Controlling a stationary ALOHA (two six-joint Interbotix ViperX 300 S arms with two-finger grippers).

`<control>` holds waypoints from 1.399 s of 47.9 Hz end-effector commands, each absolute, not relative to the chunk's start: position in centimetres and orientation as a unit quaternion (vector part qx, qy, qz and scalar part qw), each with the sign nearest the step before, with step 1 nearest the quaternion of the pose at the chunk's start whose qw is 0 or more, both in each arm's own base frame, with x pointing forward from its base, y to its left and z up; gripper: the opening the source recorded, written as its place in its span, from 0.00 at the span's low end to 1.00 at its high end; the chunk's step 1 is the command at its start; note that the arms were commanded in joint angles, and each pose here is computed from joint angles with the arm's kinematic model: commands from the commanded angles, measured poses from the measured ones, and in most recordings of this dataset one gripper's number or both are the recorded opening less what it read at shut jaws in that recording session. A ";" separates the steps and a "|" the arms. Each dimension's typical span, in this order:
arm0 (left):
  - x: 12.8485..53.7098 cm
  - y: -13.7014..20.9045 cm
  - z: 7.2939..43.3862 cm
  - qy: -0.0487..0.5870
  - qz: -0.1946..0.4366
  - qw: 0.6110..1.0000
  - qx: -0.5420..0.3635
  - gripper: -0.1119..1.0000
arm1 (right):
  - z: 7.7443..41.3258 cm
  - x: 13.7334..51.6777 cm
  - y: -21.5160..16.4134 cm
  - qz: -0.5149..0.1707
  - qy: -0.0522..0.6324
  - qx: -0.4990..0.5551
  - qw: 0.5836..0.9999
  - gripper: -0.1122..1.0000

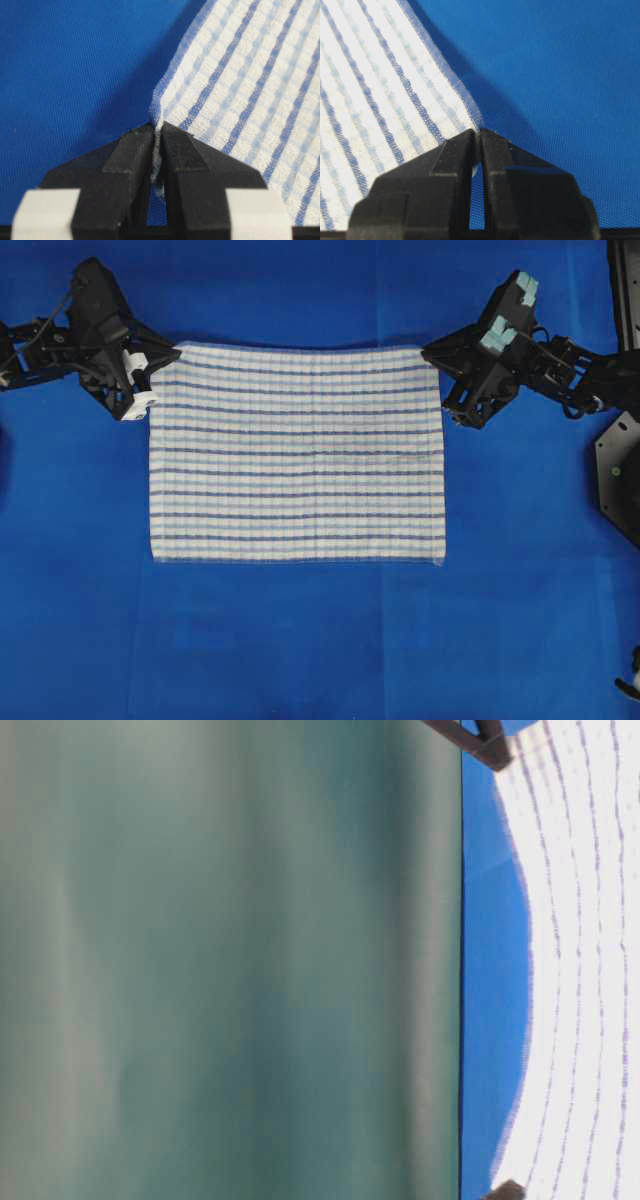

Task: Fold the blue towel.
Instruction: 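Lift the top corners and fold them down toward the bottom edge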

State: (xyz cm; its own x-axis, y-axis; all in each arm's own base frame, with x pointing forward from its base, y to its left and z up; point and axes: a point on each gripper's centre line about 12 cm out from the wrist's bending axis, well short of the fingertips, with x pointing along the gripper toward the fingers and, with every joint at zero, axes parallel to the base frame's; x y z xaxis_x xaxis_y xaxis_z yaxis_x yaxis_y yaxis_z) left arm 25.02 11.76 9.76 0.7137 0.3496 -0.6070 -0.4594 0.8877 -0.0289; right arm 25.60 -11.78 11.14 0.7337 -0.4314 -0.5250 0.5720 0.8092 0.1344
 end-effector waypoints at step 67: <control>25.7 -4.1 15.5 0.229 -0.052 0.969 -0.069 0.12 | 16.3 23.7 1.4 -0.055 0.229 0.190 0.953 0.14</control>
